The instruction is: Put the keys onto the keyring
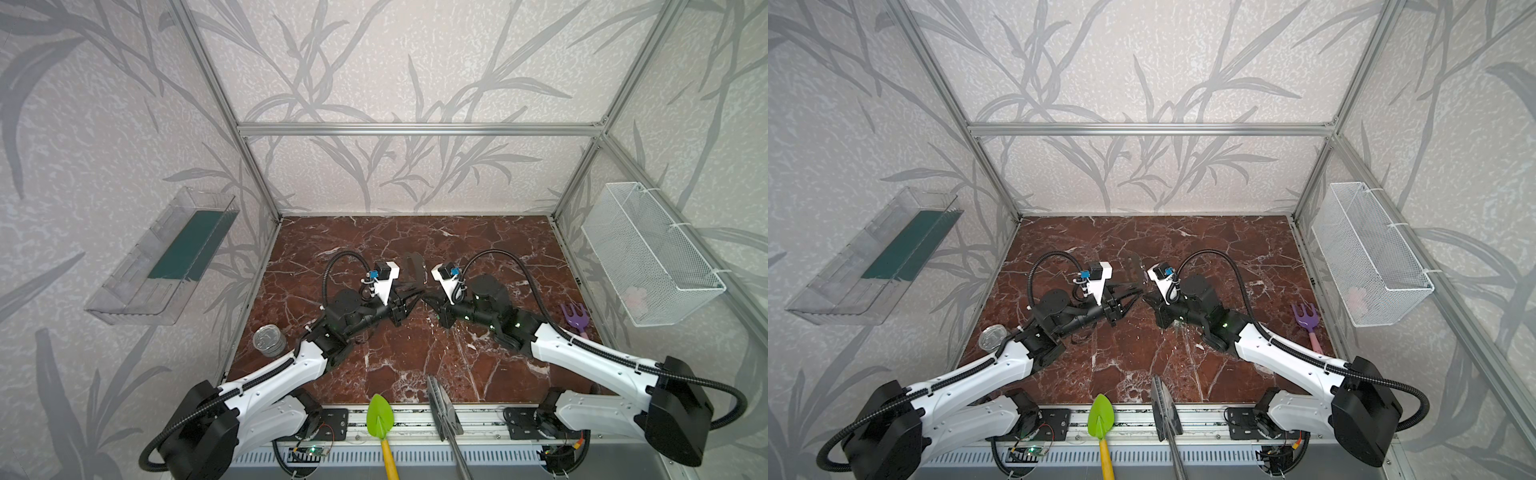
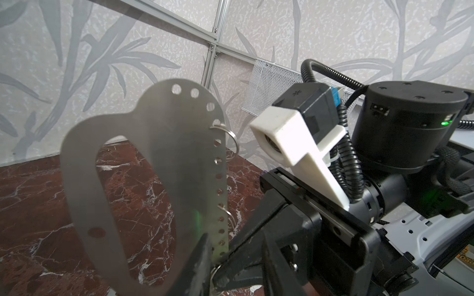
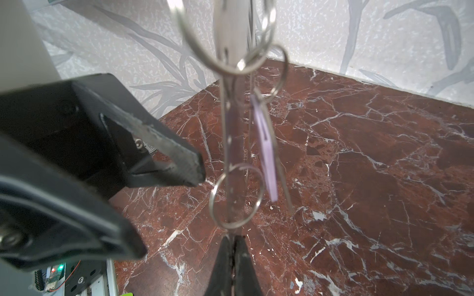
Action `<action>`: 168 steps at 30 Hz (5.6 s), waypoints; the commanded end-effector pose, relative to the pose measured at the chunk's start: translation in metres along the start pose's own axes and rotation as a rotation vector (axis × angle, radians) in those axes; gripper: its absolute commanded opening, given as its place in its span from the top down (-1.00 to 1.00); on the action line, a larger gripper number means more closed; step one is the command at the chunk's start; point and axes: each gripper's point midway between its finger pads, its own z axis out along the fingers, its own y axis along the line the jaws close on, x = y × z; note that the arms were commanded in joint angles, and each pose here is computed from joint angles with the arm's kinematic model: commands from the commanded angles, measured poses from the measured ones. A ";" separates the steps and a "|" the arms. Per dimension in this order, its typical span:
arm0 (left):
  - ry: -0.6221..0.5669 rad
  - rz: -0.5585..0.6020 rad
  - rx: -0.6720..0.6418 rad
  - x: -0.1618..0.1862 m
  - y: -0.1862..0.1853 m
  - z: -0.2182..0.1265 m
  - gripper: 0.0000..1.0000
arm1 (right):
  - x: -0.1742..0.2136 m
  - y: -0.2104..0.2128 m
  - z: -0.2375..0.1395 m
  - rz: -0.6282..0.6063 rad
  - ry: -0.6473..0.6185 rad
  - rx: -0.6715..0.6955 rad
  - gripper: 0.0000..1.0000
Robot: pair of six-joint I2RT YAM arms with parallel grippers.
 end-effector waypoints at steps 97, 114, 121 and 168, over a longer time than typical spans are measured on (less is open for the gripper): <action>0.050 0.060 -0.207 -0.005 0.021 0.000 1.00 | -0.019 0.018 -0.008 -0.082 -0.087 -0.004 1.00; -0.024 0.051 -0.291 -0.015 0.033 -0.013 1.00 | -0.016 0.019 -0.003 -0.001 -0.094 -0.023 1.00; 0.012 0.075 -0.252 -0.016 0.024 -0.014 1.00 | -0.013 0.018 -0.003 -0.038 -0.073 -0.014 1.00; 0.163 0.122 -0.195 -0.021 0.023 -0.030 1.00 | -0.057 0.015 -0.044 -0.132 -0.099 0.056 0.17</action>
